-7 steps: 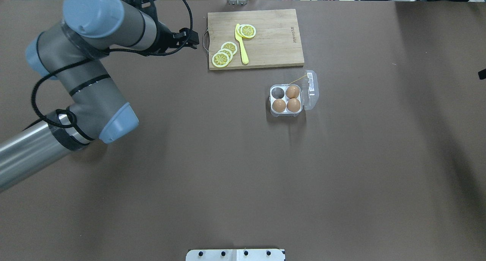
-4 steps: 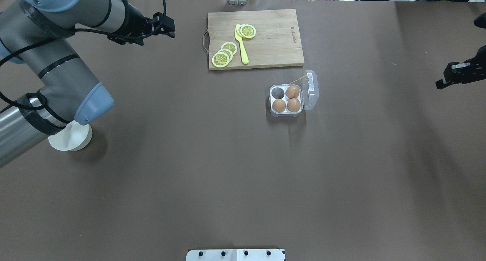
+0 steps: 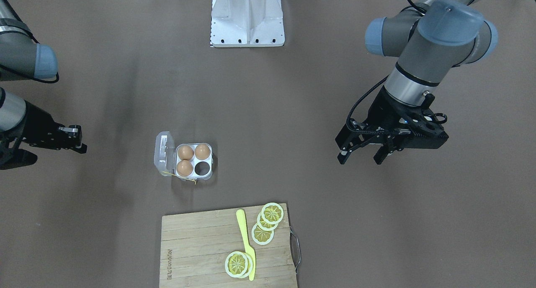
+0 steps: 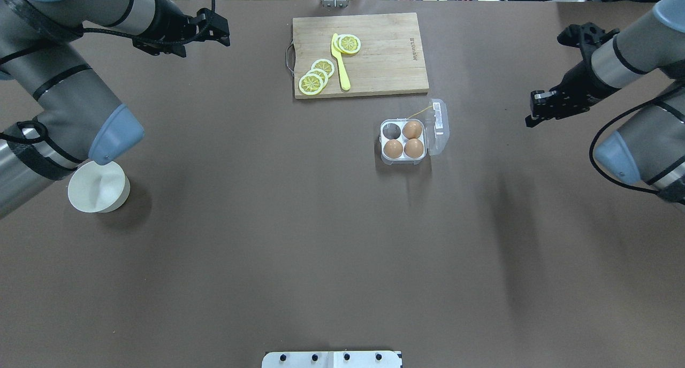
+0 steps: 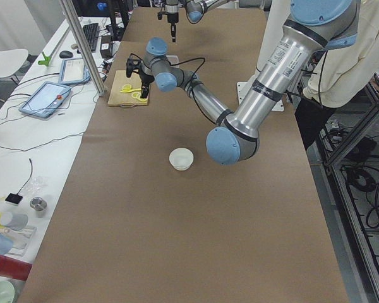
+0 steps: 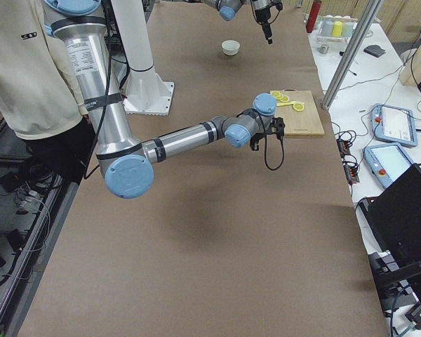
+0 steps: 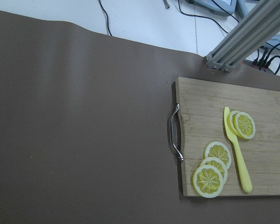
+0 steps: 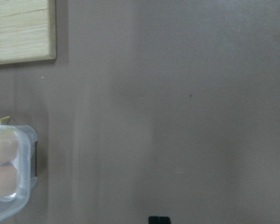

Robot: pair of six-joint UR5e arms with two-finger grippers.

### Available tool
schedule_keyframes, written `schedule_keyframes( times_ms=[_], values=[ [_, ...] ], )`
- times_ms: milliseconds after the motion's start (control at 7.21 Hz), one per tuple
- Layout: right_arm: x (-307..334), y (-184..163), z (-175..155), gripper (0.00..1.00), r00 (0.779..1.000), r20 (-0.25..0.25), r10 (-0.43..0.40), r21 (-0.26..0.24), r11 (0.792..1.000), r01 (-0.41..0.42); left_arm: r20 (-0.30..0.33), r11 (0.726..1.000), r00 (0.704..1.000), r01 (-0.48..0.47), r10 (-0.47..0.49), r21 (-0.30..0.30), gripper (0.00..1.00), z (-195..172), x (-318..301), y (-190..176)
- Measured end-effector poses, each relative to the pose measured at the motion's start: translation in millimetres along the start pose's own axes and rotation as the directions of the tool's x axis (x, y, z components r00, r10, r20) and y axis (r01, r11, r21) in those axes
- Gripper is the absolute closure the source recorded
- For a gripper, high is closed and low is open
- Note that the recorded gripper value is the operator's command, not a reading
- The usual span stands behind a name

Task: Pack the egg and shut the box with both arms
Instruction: 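Push the open lid down over the eggs with the right gripper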

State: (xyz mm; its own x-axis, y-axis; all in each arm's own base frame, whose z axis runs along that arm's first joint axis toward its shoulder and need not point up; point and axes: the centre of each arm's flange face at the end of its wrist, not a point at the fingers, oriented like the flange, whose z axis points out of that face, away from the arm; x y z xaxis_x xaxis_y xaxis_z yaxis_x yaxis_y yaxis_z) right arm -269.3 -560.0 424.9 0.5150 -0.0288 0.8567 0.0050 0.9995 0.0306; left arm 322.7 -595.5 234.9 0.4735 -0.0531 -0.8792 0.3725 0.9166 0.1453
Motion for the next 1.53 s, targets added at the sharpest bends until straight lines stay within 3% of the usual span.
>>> schedule_keyframes(
  times_ms=[416,971,1249,1526],
  values=[
    [-78.5,-1.0,31.7,1.0,1.0,0.01,0.021,0.001,1.0,-0.021,0.004,1.0,1.0,0.002,-0.002,-0.002,0.02,1.5,-2.3,-0.2],
    [-155.8,-5.8,48.1,1.0,0.999,0.053,0.011,-0.017,1.0,-0.01,0.012,1.0,1.0,0.008,-0.008,-0.001,0.02,3.4,-10.1,-1.3],
    [-224.2,-14.8,68.5,1.0,0.995,0.095,0.02,-0.028,0.999,-0.017,0.015,1.0,1.0,0.013,-0.013,0.004,0.02,1.5,-15.2,-4.9],
    [-273.6,-16.7,80.9,1.0,0.987,0.153,0.052,-0.003,0.999,-0.053,0.019,1.0,1.0,0.019,-0.019,0.011,0.03,-1.1,-20.2,-9.1]
  ],
)
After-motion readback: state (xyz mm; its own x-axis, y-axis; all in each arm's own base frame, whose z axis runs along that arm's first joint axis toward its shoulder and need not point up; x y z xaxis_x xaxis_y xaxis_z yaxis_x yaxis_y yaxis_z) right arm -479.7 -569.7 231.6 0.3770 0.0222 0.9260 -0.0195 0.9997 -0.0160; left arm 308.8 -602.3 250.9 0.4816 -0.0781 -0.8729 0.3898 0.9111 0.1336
